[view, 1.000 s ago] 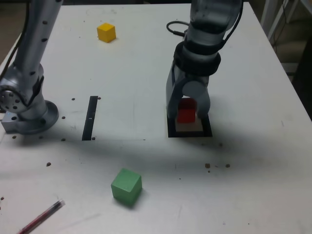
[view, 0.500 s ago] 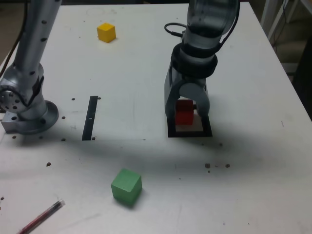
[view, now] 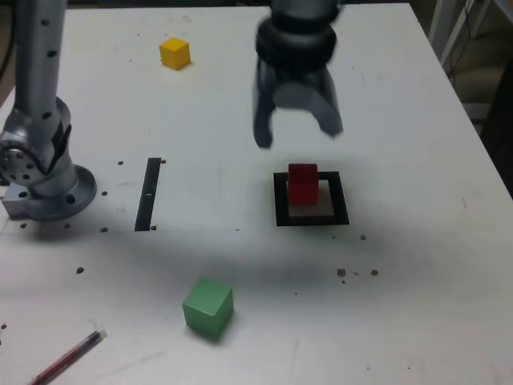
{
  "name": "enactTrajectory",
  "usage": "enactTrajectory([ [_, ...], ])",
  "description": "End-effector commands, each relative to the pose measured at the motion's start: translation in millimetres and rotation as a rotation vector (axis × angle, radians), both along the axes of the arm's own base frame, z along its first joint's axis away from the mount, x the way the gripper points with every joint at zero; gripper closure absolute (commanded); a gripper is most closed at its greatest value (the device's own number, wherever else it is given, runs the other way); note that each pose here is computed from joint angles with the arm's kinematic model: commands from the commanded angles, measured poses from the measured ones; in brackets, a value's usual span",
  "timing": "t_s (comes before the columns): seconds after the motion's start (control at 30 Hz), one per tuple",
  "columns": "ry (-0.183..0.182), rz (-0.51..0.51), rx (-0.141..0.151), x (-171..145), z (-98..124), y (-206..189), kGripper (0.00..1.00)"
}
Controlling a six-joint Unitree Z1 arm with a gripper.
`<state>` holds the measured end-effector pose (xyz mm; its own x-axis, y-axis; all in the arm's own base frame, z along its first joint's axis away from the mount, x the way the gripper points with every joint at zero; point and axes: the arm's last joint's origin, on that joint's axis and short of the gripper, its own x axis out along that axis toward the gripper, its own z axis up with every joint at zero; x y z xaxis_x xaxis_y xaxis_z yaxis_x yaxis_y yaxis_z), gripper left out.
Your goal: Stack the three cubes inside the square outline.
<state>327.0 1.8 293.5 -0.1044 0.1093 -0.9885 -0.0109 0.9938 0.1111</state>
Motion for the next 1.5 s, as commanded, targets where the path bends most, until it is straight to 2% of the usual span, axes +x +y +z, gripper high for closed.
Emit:
enactTrajectory([
  [0.0,-0.025,0.015,0.002,-16,20,15,0.00],
  [0.2,-0.002,0.062,-0.006,-30,34,54,0.00],
  [0.37,-0.001,0.114,0.010,-45,48,89,0.00],
  [0.63,-0.054,0.252,0.029,-83,73,145,0.00],
  [0.77,-0.064,0.322,0.031,-97,77,174,0.00],
  [0.87,-0.047,0.359,0.042,-106,76,197,0.01],
  [1.1,0.029,0.428,0.053,-121,63,239,0.00],
  [1.33,0.059,0.500,0.064,-143,60,261,0.00],
  [1.47,0.072,0.545,0.053,-157,54,282,0.00],
])
